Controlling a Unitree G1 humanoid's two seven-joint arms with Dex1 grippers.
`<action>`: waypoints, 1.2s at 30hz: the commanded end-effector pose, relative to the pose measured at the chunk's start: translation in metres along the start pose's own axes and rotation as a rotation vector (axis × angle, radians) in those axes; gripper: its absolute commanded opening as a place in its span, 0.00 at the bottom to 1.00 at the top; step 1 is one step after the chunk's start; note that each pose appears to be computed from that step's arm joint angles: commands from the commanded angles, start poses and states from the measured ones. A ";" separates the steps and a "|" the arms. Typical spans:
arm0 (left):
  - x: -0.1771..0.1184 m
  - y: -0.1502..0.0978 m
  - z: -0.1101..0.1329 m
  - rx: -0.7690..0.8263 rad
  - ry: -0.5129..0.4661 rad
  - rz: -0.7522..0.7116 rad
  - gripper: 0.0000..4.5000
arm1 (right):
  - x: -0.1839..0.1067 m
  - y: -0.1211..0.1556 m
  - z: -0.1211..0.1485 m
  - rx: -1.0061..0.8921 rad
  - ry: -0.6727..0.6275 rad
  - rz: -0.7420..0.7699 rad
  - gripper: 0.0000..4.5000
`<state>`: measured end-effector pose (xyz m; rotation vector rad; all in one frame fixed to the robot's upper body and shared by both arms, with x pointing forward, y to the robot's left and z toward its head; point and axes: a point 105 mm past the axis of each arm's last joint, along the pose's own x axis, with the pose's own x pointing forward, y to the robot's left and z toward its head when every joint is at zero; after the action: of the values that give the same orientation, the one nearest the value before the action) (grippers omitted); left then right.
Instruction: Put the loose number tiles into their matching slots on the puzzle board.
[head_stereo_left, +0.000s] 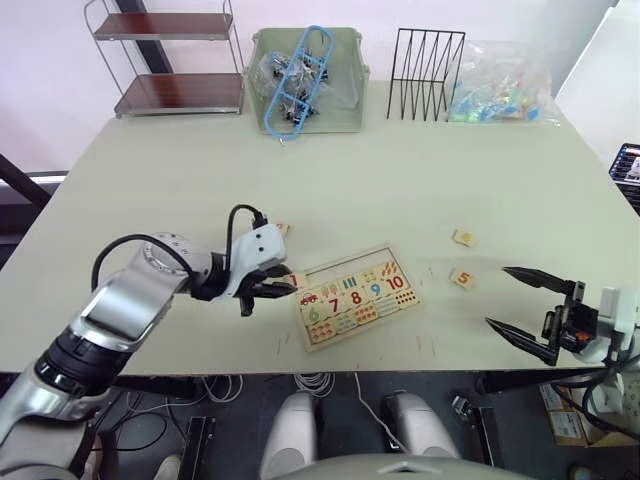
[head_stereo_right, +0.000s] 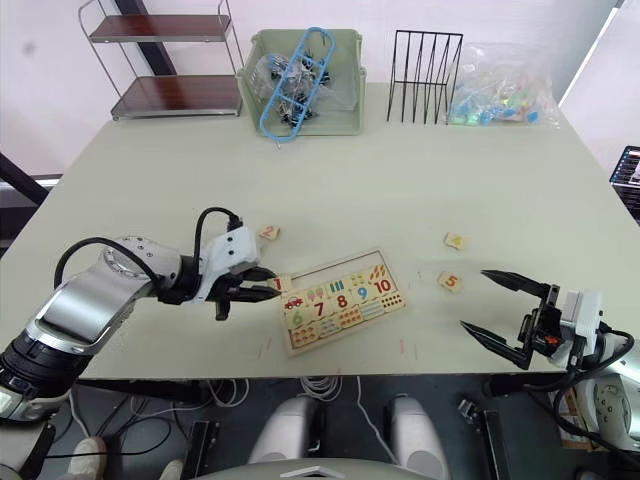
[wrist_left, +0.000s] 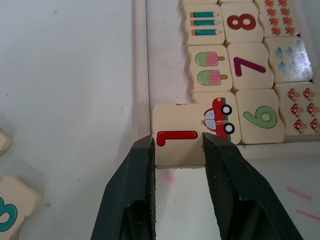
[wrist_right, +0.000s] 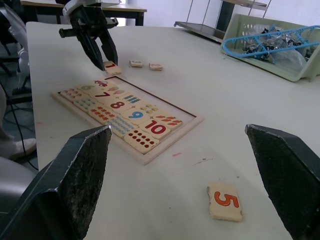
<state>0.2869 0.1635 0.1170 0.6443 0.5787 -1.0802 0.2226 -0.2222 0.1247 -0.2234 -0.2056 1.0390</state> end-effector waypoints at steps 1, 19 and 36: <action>0.003 0.002 0.001 0.037 0.004 0.002 0.20 | 0.001 0.001 0.011 -0.048 -0.023 -0.001 1.00; 0.016 0.005 0.004 0.047 -0.002 -0.024 0.20 | 0.000 0.000 0.012 -0.051 -0.014 -0.012 1.00; 0.020 0.000 0.004 0.048 -0.007 -0.052 0.20 | -0.002 0.001 0.010 -0.049 -0.003 -0.021 1.00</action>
<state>0.2960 0.1513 0.1057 0.6657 0.5710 -1.1268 0.2195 -0.2216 0.1236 -0.2226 -0.1977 1.0170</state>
